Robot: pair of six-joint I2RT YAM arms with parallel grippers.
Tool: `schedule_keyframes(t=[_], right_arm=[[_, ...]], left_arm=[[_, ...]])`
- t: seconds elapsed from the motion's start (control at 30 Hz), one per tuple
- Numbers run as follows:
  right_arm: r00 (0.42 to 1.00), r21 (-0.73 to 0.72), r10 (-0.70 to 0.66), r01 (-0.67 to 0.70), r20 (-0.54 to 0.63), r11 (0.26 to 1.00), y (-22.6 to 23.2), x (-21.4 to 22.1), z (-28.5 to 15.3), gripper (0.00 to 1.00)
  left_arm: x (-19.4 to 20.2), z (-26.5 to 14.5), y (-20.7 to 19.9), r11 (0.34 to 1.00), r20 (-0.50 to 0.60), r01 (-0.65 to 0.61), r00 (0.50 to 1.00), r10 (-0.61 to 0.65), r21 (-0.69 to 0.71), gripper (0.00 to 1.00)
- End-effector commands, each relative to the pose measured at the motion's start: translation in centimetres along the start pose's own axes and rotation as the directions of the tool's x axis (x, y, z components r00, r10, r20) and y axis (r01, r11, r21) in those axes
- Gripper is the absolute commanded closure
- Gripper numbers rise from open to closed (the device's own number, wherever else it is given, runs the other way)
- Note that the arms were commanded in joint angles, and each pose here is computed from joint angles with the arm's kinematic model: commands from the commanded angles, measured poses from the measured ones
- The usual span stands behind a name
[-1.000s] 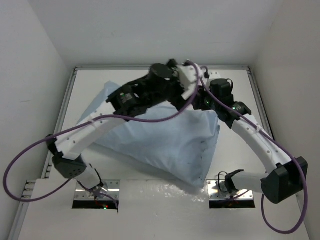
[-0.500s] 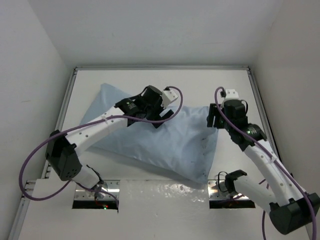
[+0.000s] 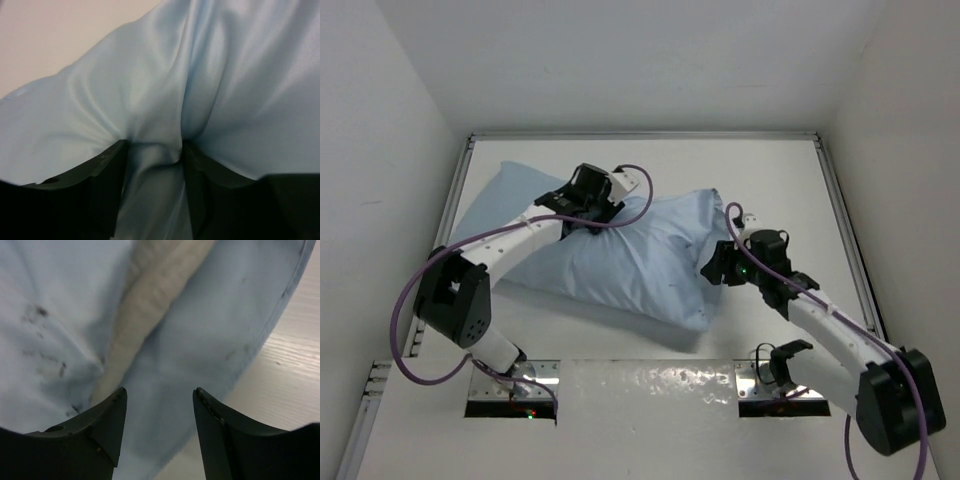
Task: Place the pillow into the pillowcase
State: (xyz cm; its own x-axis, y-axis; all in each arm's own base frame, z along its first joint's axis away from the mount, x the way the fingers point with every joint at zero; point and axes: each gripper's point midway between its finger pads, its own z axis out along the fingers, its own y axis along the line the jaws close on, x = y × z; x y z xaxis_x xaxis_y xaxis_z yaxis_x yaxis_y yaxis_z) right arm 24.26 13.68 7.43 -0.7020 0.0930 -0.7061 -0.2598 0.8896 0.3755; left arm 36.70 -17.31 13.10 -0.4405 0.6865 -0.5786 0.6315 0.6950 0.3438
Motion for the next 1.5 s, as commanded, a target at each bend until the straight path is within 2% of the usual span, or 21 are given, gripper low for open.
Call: schedule_keyframes(t=[0.0,0.07,0.1,0.17,0.23,0.33,0.37,0.43,0.5,0.53,0.6,0.63,0.73,0.9,1.07,1.13,1.17,1.23,1.33,1.43,1.47], right_arm=[[0.988,-0.208,-0.018,0.05,0.152,0.977,4.2,-3.8,1.6,0.46],[0.987,-0.276,-0.043,0.084,0.153,0.958,6.3,-3.9,2.0,0.51],[0.986,-0.304,-0.059,0.105,0.158,0.947,7.1,-3.9,2.4,0.52],[0.981,-0.352,-0.12,0.168,0.155,0.921,8.9,-3.0,2.6,0.52],[0.982,-0.335,-0.096,0.146,0.161,0.931,8.6,-2.7,2.8,0.51],[0.98,-0.161,0.014,0.018,0.198,0.987,4.5,-4.3,2.7,0.56],[0.983,-0.021,0.041,-0.038,0.178,0.999,1.5,-3.7,2.8,0.58],[0.977,0.126,0.08,-0.106,0.196,0.986,-2.1,-4.0,2.1,0.57],[0.978,0.19,0.124,-0.156,0.17,0.969,-4.4,-2.3,1.7,0.55],[0.967,0.191,0.169,-0.205,0.191,0.96,-5.3,-2.3,1.3,0.54],[0.955,0.121,0.223,-0.249,0.195,0.961,-5.2,-1.5,1.3,0.53],[0.952,0.094,0.225,-0.248,0.207,0.964,-5.0,-1.6,1.3,0.52],[0.953,0.04,0.206,-0.22,0.222,0.975,-4.3,-2.0,1.4,0.51],[0.96,0.05,0.173,-0.188,0.218,0.981,-4.5,-1.9,1.5,0.5],[0.962,0.053,0.169,-0.184,0.214,0.981,-4.9,-0.8,1.7,0.49],[0.965,0.056,0.167,-0.181,0.203,0.982,-5.0,-0.5,2.0,0.49],[0.964,0.04,0.162,-0.174,0.21,0.984,-4.7,-0.6,2.0,0.5],[0.963,0.016,0.162,-0.169,0.214,0.986,-4.4,-0.7,2.2,0.51],[0.953,-0.063,0.173,-0.163,0.249,0.985,-3.1,-1.9,2.3,0.5],[0.934,-0.153,0.189,-0.148,0.305,0.977,-1.4,-4.9,2.3,0.41],[0.938,-0.199,0.195,-0.141,0.287,0.97,-0.5,-5.1,2.6,0.38]], left_arm=[[2.0,-0.9,4.7,0.981,-0.046,-0.086,0.996,0.079,-0.173,0.51],[0.3,-1.7,5.1,0.983,0.0,-0.083,0.996,0.085,-0.166,0.46],[-0.7,-2.3,5.1,0.985,0.03,-0.076,0.996,0.082,-0.152,0.39],[-3.4,-3.8,4.3,0.995,0.107,-0.064,0.992,0.072,-0.075,0.3],[-5.2,-4.9,3.5,0.997,0.158,-0.058,0.985,0.064,-0.041,0.26],[-9.0,-7.3,0.3,0.992,0.232,-0.118,0.965,0.125,-0.041,0.23],[-10.8,-8.2,-2.3,0.984,0.26,-0.175,0.949,0.179,-0.04,0.2],[-13.1,-8.9,-6.1,0.974,0.299,-0.225,0.931,0.211,0.013,0.17],[-15.1,-7.8,-8.5,0.974,0.284,-0.213,0.941,0.183,0.079,0.16],[-14.4,-5.4,-10.7,0.968,0.217,-0.214,0.959,0.183,0.129,0.15],[-16.5,-4.6,-11.4,0.971,0.218,-0.194,0.963,0.161,0.141,0.15],[-15.7,-2.3,-12.9,0.965,0.165,-0.204,0.97,0.177,0.167,0.14],[-16.4,0.2,-14.4,0.965,0.145,-0.226,0.968,0.206,0.135,0.13],[-17.4,2.5,-14.0,0.978,0.138,-0.204,0.97,0.198,0.034,0.15],[-17.3,2.4,-15.9,0.971,0.157,-0.209,0.969,0.19,0.118,0.18],[-17.2,2.4,-16.3,0.968,0.158,-0.217,0.968,0.197,0.124,0.33],[-17.2,2.6,-16.4,0.967,0.161,-0.221,0.966,0.2,0.126,0.62],[-17.2,2.7,-16.3,0.968,0.159,-0.221,0.967,0.201,0.122,0.98],[-18.5,1.3,-15.9,0.969,0.191,-0.215,0.963,0.189,0.124,1.0],[-20.6,-1.5,-15.1,0.971,0.251,-0.204,0.953,0.168,0.124,1.0],[-21.1,-1.9,-15.0,0.97,0.266,-0.211,0.948,0.173,0.121,1.0]])
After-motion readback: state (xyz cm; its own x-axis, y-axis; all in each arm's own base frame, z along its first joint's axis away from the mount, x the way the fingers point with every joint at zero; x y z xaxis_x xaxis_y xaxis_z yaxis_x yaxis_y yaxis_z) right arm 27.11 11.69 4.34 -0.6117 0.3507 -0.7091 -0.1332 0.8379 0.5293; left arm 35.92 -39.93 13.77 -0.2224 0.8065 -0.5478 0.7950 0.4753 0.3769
